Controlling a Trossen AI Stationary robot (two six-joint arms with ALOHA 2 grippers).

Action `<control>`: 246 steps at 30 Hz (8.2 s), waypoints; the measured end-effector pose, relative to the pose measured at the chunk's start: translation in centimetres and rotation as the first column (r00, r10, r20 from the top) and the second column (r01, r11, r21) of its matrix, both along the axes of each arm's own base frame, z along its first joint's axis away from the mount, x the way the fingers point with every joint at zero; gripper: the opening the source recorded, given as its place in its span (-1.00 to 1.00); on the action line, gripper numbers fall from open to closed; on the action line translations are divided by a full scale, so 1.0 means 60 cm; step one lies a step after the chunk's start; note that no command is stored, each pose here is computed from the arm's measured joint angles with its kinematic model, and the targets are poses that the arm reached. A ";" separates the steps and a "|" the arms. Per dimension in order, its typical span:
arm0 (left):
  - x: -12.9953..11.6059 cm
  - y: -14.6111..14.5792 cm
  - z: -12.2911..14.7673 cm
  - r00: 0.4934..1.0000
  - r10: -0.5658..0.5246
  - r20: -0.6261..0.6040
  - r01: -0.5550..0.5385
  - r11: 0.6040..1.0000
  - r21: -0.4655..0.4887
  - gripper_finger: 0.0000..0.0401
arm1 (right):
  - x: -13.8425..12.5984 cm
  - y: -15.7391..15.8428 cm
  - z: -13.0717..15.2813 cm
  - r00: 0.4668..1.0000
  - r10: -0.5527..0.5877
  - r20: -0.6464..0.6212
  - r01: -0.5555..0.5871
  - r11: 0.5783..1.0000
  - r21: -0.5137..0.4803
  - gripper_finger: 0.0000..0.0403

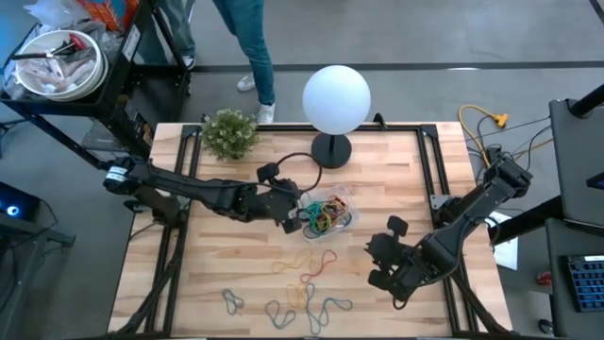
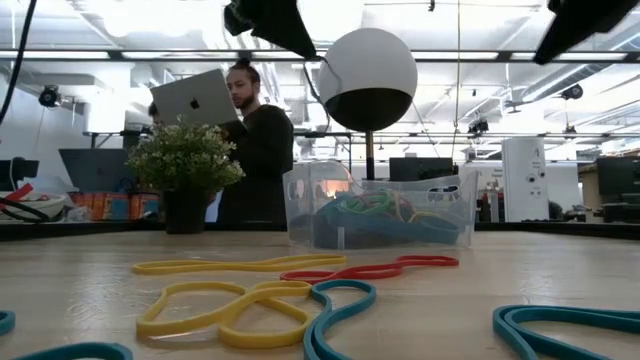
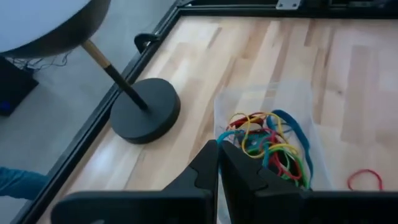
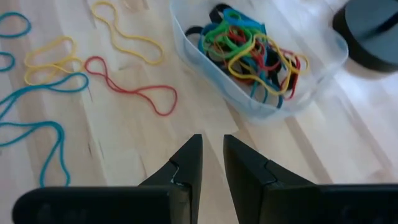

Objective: Pick and place rubber bands into bin
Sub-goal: Put the blue rubber band into the transparent bin, then put the red rubber band into the transparent bin, then put the blue rubber band into the transparent bin

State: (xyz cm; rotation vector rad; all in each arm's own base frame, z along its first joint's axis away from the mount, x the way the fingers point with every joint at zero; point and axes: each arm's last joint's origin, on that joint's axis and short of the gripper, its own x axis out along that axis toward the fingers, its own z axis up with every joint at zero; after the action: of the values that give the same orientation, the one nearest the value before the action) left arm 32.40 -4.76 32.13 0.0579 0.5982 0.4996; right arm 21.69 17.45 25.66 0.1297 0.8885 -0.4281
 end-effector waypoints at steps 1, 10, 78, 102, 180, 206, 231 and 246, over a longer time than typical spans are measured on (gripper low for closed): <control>0.001 0.003 0.000 1.000 0.004 0.004 -0.004 1.000 -0.001 -1.00 | -0.002 0.000 -0.004 1.000 -0.011 -0.002 0.011 1.000 0.003 -0.71; 0.022 0.027 -0.012 0.999 0.000 0.044 0.002 0.999 -0.054 -1.00 | -0.016 0.003 -0.028 0.998 -0.067 -0.003 0.067 0.997 0.032 -0.71; -0.153 -0.192 0.000 0.948 -0.311 0.071 0.313 0.863 -0.397 -0.25 | 0.170 0.025 -0.112 0.798 0.600 0.061 -0.603 0.796 0.060 -0.71; -0.183 -0.246 -0.038 0.969 -0.235 0.079 0.243 0.841 -0.484 -0.25 | 0.265 -0.009 -0.167 0.765 0.645 -0.009 -0.634 0.755 0.165 -0.38; -0.184 -0.242 -0.044 0.973 -0.215 0.080 0.228 0.868 -0.441 -0.25 | 0.212 0.002 -0.217 0.841 0.522 -0.144 -0.494 0.848 0.191 -0.96; -0.184 -0.242 -0.047 0.966 -0.248 0.067 0.254 0.879 -0.403 -0.25 | 0.203 -0.040 -0.018 0.932 0.331 -0.146 -0.357 0.907 -0.221 -0.96; -0.181 -0.244 -0.044 0.967 -0.232 0.101 0.253 0.875 -0.414 -0.25 | 0.212 -0.198 -0.066 0.944 0.068 -0.324 -0.144 0.966 -0.215 -0.96; -0.181 -0.243 -0.044 0.969 -0.225 0.103 0.247 0.881 -0.404 -0.25 | 0.215 -0.212 -0.074 0.940 0.112 -0.322 -0.150 0.984 -0.095 -0.51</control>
State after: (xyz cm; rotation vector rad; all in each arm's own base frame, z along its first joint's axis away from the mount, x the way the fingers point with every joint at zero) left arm 21.53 -19.37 29.51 -0.2844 0.6246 0.1276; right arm 34.60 4.74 21.21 -0.1111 1.1766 -0.3810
